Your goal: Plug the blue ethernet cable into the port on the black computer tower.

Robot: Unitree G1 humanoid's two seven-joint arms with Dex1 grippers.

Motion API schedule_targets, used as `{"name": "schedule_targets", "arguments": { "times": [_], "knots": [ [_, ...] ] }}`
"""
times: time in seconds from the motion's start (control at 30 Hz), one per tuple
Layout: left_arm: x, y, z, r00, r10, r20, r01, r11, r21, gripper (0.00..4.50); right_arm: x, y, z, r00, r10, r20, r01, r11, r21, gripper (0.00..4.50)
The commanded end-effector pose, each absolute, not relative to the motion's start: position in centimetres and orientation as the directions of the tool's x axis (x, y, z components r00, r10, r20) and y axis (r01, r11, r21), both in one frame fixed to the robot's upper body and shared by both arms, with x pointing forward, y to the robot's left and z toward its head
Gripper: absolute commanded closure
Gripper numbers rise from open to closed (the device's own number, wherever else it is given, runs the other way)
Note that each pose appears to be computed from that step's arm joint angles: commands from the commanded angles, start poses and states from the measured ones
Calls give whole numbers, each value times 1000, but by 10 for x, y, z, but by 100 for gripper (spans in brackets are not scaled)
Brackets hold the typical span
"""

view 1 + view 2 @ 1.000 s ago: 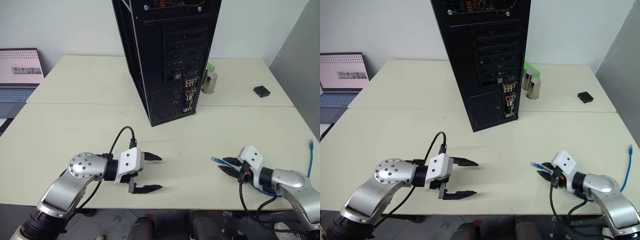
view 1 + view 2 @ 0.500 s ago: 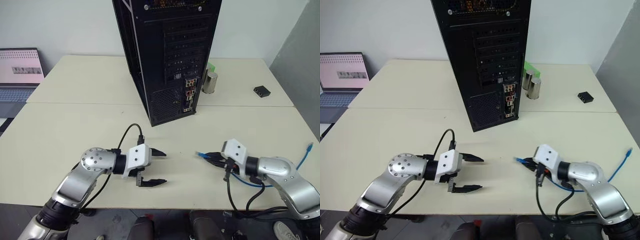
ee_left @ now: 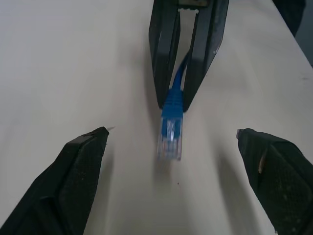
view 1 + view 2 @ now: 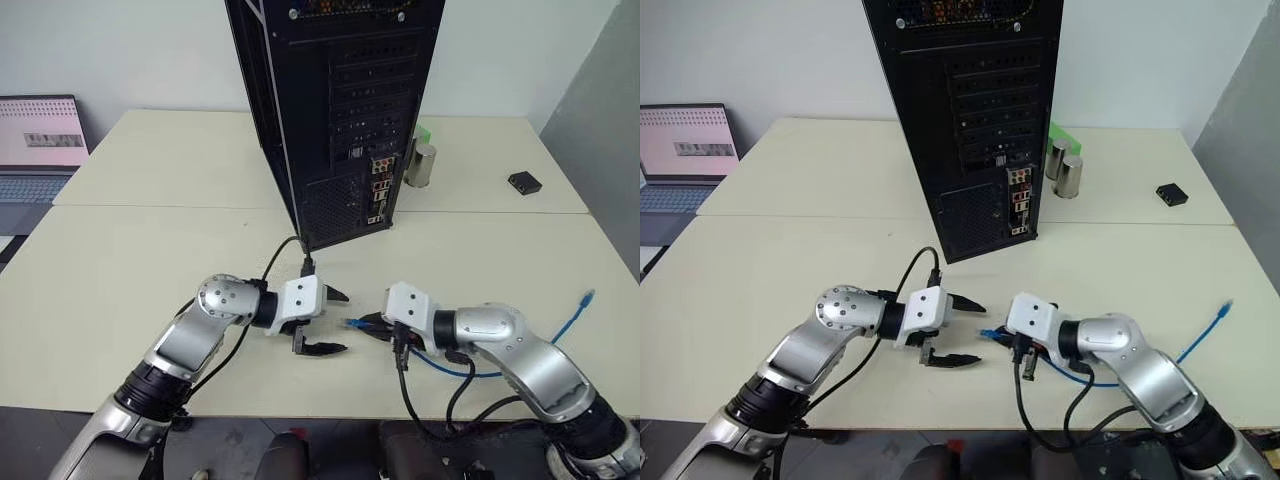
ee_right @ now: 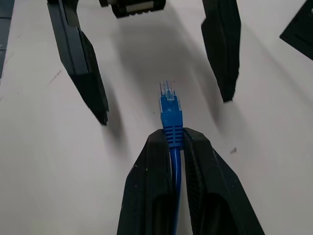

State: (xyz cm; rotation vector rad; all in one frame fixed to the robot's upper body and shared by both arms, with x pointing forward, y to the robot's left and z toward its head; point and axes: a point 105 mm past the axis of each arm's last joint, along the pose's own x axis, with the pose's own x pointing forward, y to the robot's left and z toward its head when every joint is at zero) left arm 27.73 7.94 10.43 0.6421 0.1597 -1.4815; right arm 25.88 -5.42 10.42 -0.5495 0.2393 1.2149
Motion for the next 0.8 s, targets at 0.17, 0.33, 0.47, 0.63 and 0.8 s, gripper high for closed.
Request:
{"name": "schedule_targets", "arguments": {
  "times": [0.17,0.33,0.47,0.63,0.8],
  "knots": [
    [280,79,107,110,-866,-489,943,-64,327,155,263,-49,114,355,830,-431,-920,228,-318,441],
    [283,80,105,133,-861,-491,936,-53,348,262,263,-47,116,354,834,-422,-919,227,-322,441],
    [284,76,104,141,-864,-483,932,-49,360,355,264,-44,117,352,838,-418,-919,224,-325,441],
    [285,73,105,147,-870,-470,928,-42,369,421,265,-42,119,347,841,-415,-920,218,-327,441],
    [283,74,104,139,-871,-471,926,-54,374,421,265,-42,120,342,842,-417,-920,211,-330,441]
  ]
}}
